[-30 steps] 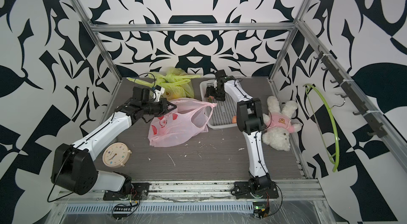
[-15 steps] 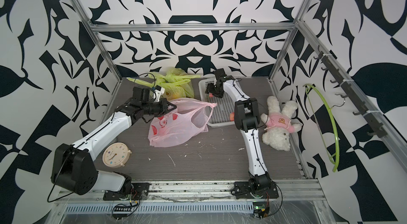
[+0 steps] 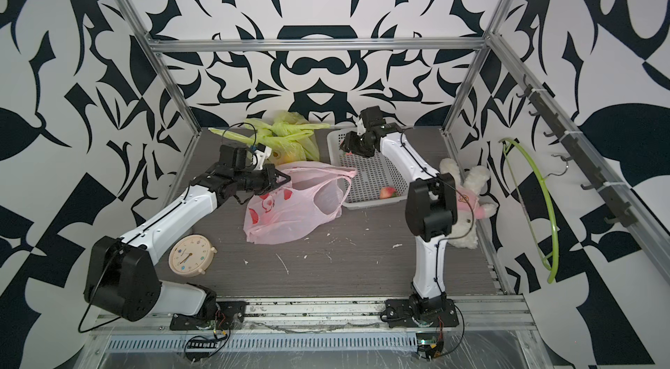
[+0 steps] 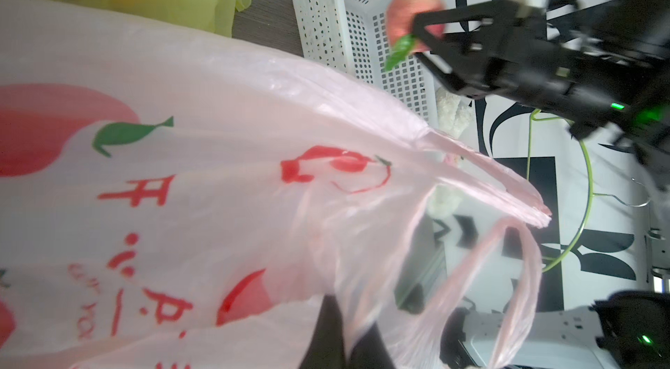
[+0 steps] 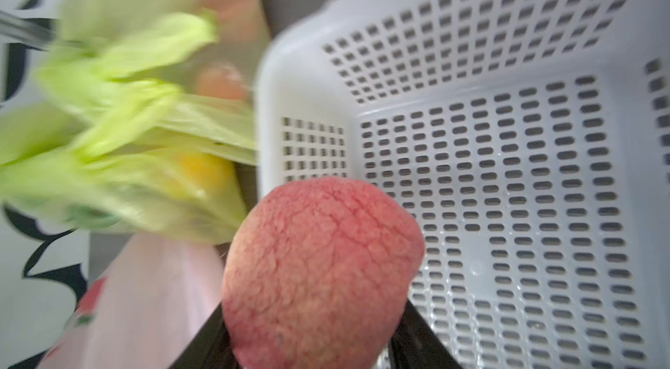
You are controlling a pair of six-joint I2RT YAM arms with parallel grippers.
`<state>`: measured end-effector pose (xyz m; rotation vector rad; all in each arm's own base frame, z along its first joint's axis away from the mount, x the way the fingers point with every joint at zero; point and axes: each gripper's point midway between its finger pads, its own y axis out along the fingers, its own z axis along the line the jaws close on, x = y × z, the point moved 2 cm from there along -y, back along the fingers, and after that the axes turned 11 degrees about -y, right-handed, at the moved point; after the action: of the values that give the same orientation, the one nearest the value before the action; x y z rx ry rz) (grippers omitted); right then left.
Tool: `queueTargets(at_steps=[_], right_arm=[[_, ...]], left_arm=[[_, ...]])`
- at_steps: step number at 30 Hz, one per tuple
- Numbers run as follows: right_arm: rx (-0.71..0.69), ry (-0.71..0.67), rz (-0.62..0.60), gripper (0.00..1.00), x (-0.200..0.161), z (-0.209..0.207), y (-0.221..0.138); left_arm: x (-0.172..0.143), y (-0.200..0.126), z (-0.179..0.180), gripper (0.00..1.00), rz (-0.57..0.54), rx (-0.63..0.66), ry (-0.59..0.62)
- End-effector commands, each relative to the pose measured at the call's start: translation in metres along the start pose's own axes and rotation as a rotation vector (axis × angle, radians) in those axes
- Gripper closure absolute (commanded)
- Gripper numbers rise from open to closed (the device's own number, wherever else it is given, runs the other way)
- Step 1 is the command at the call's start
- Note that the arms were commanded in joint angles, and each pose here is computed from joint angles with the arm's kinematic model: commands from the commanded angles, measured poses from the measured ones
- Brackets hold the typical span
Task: Place the peach into a plastic bag & tie a knot
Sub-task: Pick up the peach from the basket, then place the peach in the plastic bag.
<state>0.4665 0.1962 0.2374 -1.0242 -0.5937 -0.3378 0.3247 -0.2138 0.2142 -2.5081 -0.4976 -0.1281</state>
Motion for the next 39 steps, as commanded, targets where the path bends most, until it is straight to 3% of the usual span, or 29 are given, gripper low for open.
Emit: queueTargets(at_steps=[1,8,18,21,25,29,34,39], right_arm=[[0.116,-0.186,-0.118,0.63,0.005,0.071,-0.067],[0.245,-0.400,0.004,0.64,-0.055,0.165,-0.093],[0.208,-0.374,0.116,0.60,-0.098,0.163,-0.066],[0.191,-0.374,0.136,0.55,-0.100,0.160,-0.059],[0.190,-0.371,0.157,0.33,-0.101,0.161,-0.055],[0.190,-0.381,0.125,0.23,-0.096,0.163,-0.070],[0.066,-0.407,0.035,0.22,-0.082,0.138,-0.108],[-0.162,-0.208,-0.034,0.24,-0.076,0.044,-0.151]], left_arm=[[-0.004,0.001,0.002,1.00,0.010,-0.006,0.008],[-0.002,0.000,-0.001,1.00,0.001,-0.009,0.013],[-0.001,-0.006,-0.012,1.00,-0.008,-0.034,0.022],[-0.002,-0.008,-0.014,1.00,-0.008,-0.041,0.027],[-0.002,-0.009,-0.015,1.00,-0.007,-0.046,0.030],[-0.002,-0.009,-0.017,1.00,-0.009,-0.049,0.032],[-0.002,-0.009,-0.018,1.00,-0.006,-0.057,0.037],[-0.003,-0.010,-0.018,1.00,-0.009,-0.062,0.047]])
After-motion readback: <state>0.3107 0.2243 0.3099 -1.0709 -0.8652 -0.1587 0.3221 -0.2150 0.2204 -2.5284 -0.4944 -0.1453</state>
